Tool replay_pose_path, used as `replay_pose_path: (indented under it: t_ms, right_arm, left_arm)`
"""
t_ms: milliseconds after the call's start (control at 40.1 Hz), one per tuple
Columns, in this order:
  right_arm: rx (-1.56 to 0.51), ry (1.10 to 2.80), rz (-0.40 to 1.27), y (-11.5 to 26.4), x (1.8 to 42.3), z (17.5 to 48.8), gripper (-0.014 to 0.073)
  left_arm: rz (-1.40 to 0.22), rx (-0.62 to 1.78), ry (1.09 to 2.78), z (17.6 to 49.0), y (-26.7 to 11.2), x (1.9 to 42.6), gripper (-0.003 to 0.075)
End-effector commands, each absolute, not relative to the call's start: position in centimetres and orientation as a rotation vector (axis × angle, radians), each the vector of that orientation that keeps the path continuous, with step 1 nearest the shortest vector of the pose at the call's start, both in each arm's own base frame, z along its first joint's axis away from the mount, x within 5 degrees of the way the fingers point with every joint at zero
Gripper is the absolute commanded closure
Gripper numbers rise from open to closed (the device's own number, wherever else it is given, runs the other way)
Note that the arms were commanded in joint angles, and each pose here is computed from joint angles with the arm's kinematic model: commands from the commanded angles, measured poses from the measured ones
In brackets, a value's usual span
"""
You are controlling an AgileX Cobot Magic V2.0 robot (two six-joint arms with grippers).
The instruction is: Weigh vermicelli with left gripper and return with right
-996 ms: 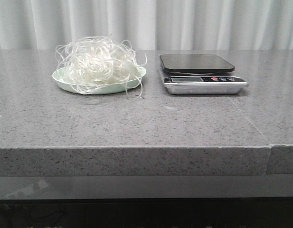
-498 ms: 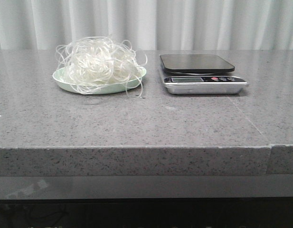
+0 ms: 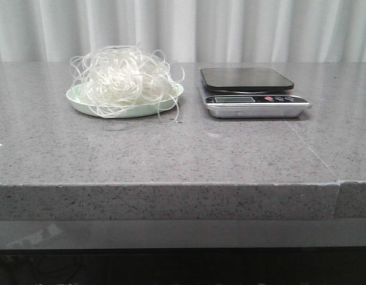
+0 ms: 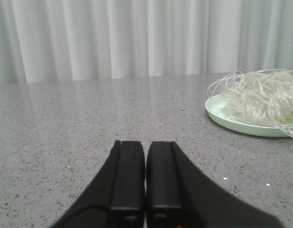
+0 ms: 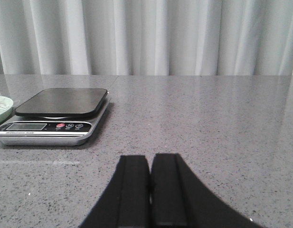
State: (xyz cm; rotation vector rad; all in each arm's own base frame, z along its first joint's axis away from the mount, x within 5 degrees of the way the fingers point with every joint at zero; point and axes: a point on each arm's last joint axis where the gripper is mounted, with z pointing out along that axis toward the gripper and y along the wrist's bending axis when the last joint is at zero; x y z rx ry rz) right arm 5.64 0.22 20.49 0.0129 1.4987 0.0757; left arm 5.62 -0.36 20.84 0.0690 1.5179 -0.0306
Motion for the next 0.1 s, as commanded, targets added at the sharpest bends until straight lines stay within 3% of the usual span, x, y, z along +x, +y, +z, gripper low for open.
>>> replay_pose_path:
  t_ms: [0, 75]
  right_arm:
    - [0.020, 1.397, 0.072, 0.15, 5.41, 21.43, 0.0431]
    - [0.020, 1.397, 0.072, 0.15, 5.41, 21.43, 0.0431]
  left_arm:
    - [-0.043, 0.053, 1.451, 20.48, -0.35, 5.55, 0.0565]
    - [-0.043, 0.053, 1.451, 20.48, -0.35, 5.55, 0.0565]
